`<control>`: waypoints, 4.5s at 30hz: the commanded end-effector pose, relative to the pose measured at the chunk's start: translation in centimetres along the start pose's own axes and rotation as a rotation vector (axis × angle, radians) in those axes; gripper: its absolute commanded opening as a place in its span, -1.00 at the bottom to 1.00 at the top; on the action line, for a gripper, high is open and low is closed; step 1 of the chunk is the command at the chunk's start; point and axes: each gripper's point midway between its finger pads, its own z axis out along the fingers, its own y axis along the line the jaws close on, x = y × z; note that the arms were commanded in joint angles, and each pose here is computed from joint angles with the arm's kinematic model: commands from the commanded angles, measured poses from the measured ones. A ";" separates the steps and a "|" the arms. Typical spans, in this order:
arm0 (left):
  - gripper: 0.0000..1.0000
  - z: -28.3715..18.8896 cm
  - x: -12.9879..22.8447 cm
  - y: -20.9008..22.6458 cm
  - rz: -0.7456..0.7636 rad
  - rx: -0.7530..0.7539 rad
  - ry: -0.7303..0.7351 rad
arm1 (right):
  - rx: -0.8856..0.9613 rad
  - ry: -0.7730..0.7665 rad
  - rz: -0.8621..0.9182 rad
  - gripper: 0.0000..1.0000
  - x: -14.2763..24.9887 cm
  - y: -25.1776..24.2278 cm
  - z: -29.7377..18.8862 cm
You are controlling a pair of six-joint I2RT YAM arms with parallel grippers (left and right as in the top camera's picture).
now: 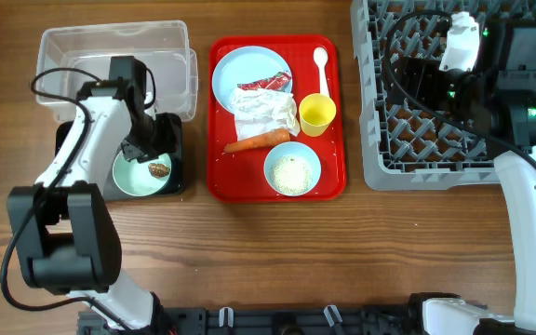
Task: Sort waste into correct bins and load items into the dishwasher rack
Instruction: 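Carry the green bowl left and tip scraps onto the black tray, then return the green bowl with the left gripper toward the red tray, then grasp the blue rice bowl with the left gripper and lift it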
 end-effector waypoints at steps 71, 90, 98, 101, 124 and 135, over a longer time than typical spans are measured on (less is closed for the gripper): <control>-0.92 -20.4 -1.8 -0.7 0.118 1.267 -0.262 | 0.041 0.007 -0.022 0.98 0.0 -0.8 0.3; -0.92 -4.9 7.8 -16.2 0.559 0.038 0.060 | 0.043 0.028 -0.018 0.99 0.5 -0.9 0.3; -0.92 -0.9 10.0 -17.7 0.585 -0.015 0.150 | 0.044 0.035 -0.016 1.00 0.7 -0.9 0.3; -0.92 -0.4 9.8 -17.5 0.566 -0.027 0.151 | 0.045 0.037 -0.016 0.99 0.7 -0.9 0.3; 0.44 -2.5 12.6 -27.5 1.061 0.210 -0.084 | 0.049 0.039 -0.016 0.99 0.8 -1.0 0.3; -0.21 4.7 15.8 -28.0 1.173 0.099 0.029 | 0.084 0.043 -0.013 0.99 0.9 -1.6 0.2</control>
